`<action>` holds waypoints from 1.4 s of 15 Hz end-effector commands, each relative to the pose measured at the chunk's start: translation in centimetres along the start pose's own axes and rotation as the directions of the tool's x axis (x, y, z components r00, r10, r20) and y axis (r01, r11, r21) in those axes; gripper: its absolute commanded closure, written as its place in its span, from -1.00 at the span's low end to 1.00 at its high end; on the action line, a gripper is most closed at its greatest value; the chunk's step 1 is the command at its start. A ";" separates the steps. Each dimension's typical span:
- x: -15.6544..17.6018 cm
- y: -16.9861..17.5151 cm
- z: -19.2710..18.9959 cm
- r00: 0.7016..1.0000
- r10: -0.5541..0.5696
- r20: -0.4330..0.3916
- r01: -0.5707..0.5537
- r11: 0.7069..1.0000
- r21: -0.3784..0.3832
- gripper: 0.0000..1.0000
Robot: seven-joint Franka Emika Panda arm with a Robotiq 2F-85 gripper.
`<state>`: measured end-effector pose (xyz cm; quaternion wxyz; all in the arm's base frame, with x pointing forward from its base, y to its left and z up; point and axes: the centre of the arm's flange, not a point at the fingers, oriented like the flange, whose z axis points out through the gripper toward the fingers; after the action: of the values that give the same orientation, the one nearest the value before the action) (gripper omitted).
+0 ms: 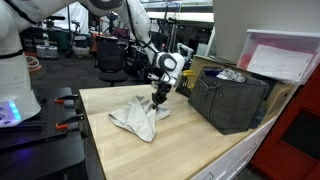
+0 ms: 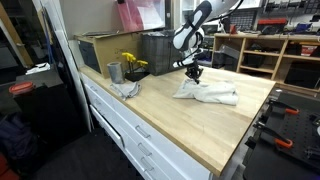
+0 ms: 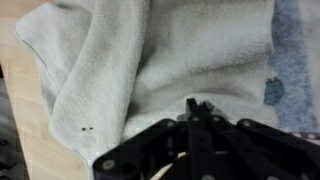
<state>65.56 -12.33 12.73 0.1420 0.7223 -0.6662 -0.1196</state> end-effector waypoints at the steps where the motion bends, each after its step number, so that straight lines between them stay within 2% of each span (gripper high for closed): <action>1: 1.1 -0.9 -3.8 0.998 0.043 0.045 -0.045 0.998 0.049 0.99; 8: 5.0 -2.5 -8.5 0.989 0.133 0.059 -0.140 0.980 0.144 0.99; 14: 6.9 -3.3 -10.1 0.975 0.207 0.078 -0.217 0.965 0.147 0.99; 19: 7.4 -4.0 -10.7 0.957 0.254 0.138 -0.270 0.956 0.115 0.99; 20: 7.4 -4.0 -10.8 0.958 0.244 0.152 -0.262 0.958 0.117 0.47; 21: 7.3 -3.8 -10.8 0.959 0.238 0.152 -0.257 0.959 0.121 0.43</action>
<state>71.98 -18.38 20.89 0.0756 0.6428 -0.7571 -0.0890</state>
